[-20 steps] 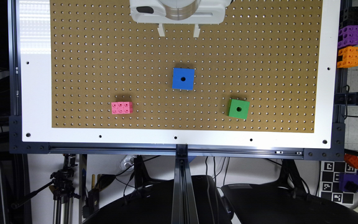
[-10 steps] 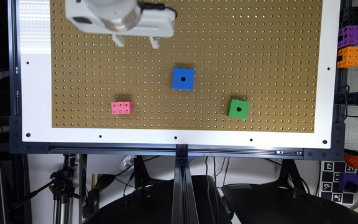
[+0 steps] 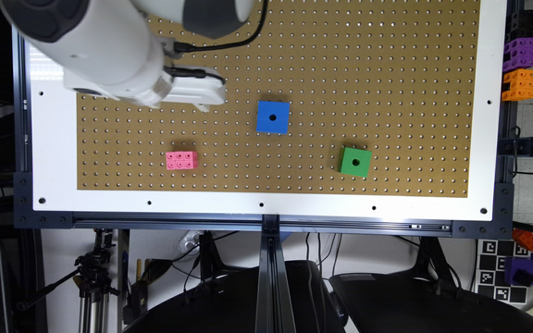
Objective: Pick up pink block.
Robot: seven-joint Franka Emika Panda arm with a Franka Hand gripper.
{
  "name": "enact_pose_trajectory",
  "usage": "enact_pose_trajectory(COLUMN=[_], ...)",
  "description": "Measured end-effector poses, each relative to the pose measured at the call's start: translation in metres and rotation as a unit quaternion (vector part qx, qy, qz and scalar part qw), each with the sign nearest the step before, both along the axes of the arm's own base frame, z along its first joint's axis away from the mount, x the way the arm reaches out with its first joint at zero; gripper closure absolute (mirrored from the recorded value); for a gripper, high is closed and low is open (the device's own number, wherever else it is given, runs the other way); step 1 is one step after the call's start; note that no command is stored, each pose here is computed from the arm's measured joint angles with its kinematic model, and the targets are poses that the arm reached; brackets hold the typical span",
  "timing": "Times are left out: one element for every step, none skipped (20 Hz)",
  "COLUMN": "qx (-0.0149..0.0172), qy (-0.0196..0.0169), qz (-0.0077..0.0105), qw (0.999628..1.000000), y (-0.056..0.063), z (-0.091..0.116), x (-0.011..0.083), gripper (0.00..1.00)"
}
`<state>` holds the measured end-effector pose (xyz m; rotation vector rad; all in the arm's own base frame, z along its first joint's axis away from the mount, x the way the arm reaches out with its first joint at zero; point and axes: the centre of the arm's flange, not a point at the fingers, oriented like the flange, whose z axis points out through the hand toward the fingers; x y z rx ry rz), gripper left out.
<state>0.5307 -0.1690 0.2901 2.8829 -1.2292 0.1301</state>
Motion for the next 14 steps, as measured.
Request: enact_pose_trajectory(qx=[-0.0009, -0.0015, -0.0019, -0.0020, -0.0022, -0.0026, -0.0029, -0.0034, -0.0039, -0.0043, -0.0052, -0.0057, -0.0056, -0.0050], qy=[-0.0020, -0.0033, -0.0040, -0.0043, -0.0051, -0.0062, -0.0075, -0.0099, -0.0123, -0.0144, -0.0177, -0.0195, -0.0191, -0.0175], qz=[-0.0002, -0.0006, -0.0008, -0.0007, -0.0006, -0.0003, 0.0001, 0.0011, 0.0022, 0.0032, 0.0037, 0.0038, 0.0039, 0.0039], qw=[0.999998, 0.999993, 0.999990, 0.999988, 0.999984, 0.999977, 0.999968, 0.999945, 0.999914, 0.999882, 0.999823, 0.999787, 0.999794, 0.999826], y=[-0.005, -0.008, -0.010, -0.011, -0.011, -0.012, -0.012, -0.012, -0.013, -0.013, -0.015, -0.017, -0.019, -0.021], z=[0.001, 0.001, 0.001, 0.001, 0.000, 0.000, 0.000, 0.001, 0.001, 0.001, 0.001, 0.001, 0.001, 0.001], x=[0.0025, 0.0054, 0.0082, 0.0105, 0.0128, 0.0154, 0.0180, 0.0227, 0.0279, 0.0331, 0.0398, 0.0474, 0.0553, 0.0627], gripper=[0.00, 0.00, 0.00, 0.00, 0.00, 0.00, 0.00, 0.00, 0.00, 0.00, 0.00, 0.00, 0.00, 0.00])
